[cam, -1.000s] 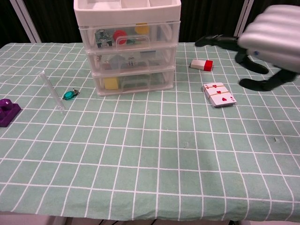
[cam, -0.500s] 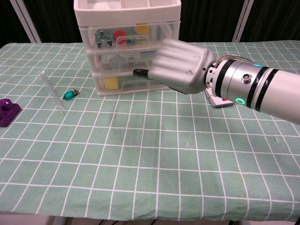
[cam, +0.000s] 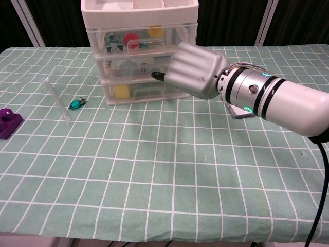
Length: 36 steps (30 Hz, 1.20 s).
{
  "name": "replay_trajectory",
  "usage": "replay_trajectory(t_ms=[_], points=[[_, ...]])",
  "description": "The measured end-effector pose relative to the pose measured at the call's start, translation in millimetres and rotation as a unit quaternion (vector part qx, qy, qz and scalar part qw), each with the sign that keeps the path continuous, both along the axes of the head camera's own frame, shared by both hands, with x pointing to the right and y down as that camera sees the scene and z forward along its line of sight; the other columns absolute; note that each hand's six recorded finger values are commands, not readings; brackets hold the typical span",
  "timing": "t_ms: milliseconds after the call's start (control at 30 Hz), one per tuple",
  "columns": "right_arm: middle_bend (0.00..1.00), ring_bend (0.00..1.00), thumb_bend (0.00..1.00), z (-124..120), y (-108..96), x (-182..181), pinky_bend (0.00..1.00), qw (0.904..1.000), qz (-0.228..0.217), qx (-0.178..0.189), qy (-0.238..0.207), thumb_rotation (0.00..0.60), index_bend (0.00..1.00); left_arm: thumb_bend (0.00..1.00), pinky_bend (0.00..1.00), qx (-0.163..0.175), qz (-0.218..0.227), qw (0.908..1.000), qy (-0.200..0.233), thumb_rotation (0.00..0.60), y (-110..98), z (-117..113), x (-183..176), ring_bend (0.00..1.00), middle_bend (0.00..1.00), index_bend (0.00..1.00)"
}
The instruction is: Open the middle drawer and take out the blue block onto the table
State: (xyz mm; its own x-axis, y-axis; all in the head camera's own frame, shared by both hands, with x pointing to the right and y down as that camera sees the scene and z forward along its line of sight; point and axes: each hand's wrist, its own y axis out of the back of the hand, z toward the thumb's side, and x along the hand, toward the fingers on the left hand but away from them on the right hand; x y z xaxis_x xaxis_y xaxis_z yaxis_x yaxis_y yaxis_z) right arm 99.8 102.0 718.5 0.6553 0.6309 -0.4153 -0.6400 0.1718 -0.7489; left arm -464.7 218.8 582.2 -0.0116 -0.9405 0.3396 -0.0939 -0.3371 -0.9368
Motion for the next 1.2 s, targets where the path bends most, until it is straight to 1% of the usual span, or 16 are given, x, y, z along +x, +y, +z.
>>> replay_trajectory(t_ms=[167, 367, 467, 933, 1033, 1100, 1200], points=[[0.93, 0.99, 0.5, 7, -6, -2, 1.0, 0.9998, 0.001, 0.013, 0.015, 0.6, 0.15, 0.13, 0.23, 0.002, -0.002, 1.0, 0.001, 0.6, -1, 0, 0, 0.24, 0.31, 0.35], [0.93, 0.99, 0.5, 13, -6, 0, 1.0, 0.9993, -0.001, 0.023, 0.029, 0.6, 0.18, 0.13, 0.23, 0.0, -0.005, 1.0, 0.001, 0.6, 1, 0, -1, 0.24, 0.32, 0.35], [0.93, 0.99, 0.5, 13, -7, 2, 1.0, 0.9991, 0.0, 0.029, 0.032, 0.6, 0.19, 0.13, 0.23, 0.0, -0.007, 1.0, 0.0, 0.6, 1, 0, -3, 0.24, 0.32, 0.35], [0.93, 1.0, 0.51, 13, -12, 0, 1.0, 0.9982, 0.007, 0.051, 0.032, 0.6, 0.2, 0.13, 0.23, -0.001, -0.013, 0.9999, 0.002, 0.6, 5, 2, -6, 0.24, 0.31, 0.35], [0.93, 1.0, 0.51, 13, -13, 0, 1.0, 0.9979, 0.009, 0.054, 0.034, 0.6, 0.24, 0.13, 0.23, -0.002, -0.015, 0.9999, 0.002, 0.6, 6, 2, -8, 0.24, 0.31, 0.35], [0.94, 1.0, 0.51, 13, -12, 1, 1.0, 0.9978, 0.01, 0.056, 0.035, 0.6, 0.29, 0.13, 0.23, -0.002, -0.016, 0.9999, 0.002, 0.6, 6, 3, -8, 0.24, 0.31, 0.35], [0.94, 1.0, 0.52, 12, -11, 4, 1.0, 0.9977, 0.011, 0.057, 0.034, 0.6, 0.35, 0.13, 0.23, -0.003, -0.017, 0.9998, 0.002, 0.6, 7, 4, -9, 0.24, 0.31, 0.35]])
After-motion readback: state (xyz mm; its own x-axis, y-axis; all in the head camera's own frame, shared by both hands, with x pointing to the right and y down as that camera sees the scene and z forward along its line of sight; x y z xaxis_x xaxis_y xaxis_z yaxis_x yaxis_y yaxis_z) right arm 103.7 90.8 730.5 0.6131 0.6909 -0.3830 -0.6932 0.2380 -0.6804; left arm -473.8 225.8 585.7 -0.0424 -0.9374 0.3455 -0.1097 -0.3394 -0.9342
